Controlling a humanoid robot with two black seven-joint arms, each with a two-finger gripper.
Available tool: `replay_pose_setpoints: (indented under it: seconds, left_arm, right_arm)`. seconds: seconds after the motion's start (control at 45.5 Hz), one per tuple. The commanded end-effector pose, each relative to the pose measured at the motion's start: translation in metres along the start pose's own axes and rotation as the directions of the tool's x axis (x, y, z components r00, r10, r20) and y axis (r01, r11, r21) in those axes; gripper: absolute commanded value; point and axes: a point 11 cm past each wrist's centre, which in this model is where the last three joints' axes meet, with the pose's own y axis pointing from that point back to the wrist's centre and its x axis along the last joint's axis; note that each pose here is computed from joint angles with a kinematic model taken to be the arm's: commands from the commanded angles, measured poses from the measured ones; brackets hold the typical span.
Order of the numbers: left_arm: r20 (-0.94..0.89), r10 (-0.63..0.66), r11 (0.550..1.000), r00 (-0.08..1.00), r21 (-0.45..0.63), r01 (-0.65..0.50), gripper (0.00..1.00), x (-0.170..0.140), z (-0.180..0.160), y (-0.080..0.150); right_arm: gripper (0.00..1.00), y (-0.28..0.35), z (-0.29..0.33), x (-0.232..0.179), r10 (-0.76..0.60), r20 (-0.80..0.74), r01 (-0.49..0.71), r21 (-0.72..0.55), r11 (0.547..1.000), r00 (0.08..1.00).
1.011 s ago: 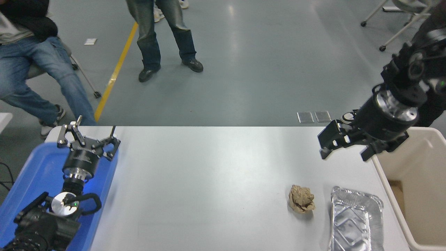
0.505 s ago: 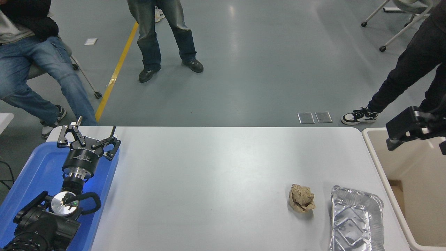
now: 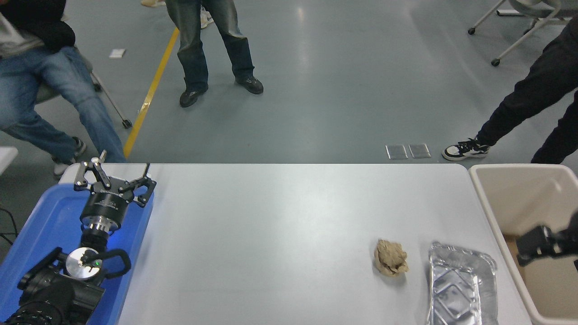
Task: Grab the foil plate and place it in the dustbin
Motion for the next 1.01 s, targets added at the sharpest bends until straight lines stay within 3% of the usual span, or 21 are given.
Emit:
replay_pose_setpoints:
  seconds: [0.0, 0.703, 0.725, 0.747, 0.791, 0.813, 0.901, 0.923, 0.945, 0.989]
  left_arm:
    - [0.0, 0.0, 1.0, 1.0, 0.001, 0.0, 0.99, 0.0, 0.0, 0.0]
    - [0.002, -0.001, 1.0, 1.0, 0.002, 0.001, 0.99, 0.0, 0.0, 0.0]
    - [0.002, -0.001, 1.0, 1.0, 0.002, 0.001, 0.99, 0.0, 0.0, 0.0]
    - [0.002, -0.001, 1.0, 1.0, 0.002, 0.001, 0.99, 0.0, 0.0, 0.0]
    - [0.002, -0.001, 1.0, 1.0, 0.002, 0.001, 0.99, 0.0, 0.0, 0.0]
    - [0.002, -0.001, 1.0, 1.0, 0.002, 0.001, 0.99, 0.0, 0.0, 0.0]
    - [0.0, 0.0, 1.0, 1.0, 0.001, 0.0, 0.99, 0.0, 0.0, 0.0]
    - [0.001, -0.001, 1.0, 1.0, 0.002, 0.001, 0.99, 0.0, 0.0, 0.0]
    - [0.002, -0.001, 1.0, 1.0, 0.002, 0.001, 0.99, 0.0, 0.0, 0.0]
    - [0.002, -0.001, 1.0, 1.0, 0.002, 0.001, 0.99, 0.0, 0.0, 0.0]
  right_arm:
    - [1.0, -0.083, 0.013, -0.02, 0.002, 0.049, -0.003, 0.019, 1.0, 0.999]
    - [0.97, -0.14, 0.001, -0.034, 0.066, 0.064, -0.068, 0.027, 0.997, 0.996]
    - [0.95, -0.14, 0.001, -0.034, 0.068, 0.064, -0.069, 0.027, 0.997, 0.996]
    - [0.86, -0.14, 0.001, -0.034, 0.071, 0.064, -0.072, 0.027, 0.997, 0.995]
    - [0.47, -0.14, 0.002, -0.033, 0.077, 0.064, -0.079, 0.026, 0.997, 0.995]
    - [0.34, -0.14, 0.003, -0.032, 0.081, 0.059, -0.083, 0.024, 0.996, 0.995]
    - [0.2, -0.142, 0.0, -0.032, 0.08, 0.023, -0.08, 0.022, 0.997, 0.997]
    - [0.06, -0.142, -0.001, -0.032, 0.079, 0.018, -0.08, 0.022, 0.997, 0.997]
    - [0.0, -0.142, 0.0, -0.032, 0.079, 0.018, -0.079, 0.022, 0.997, 0.997]
    - [0.0, -0.142, 0.0, -0.032, 0.079, 0.02, -0.079, 0.023, 0.997, 0.997]
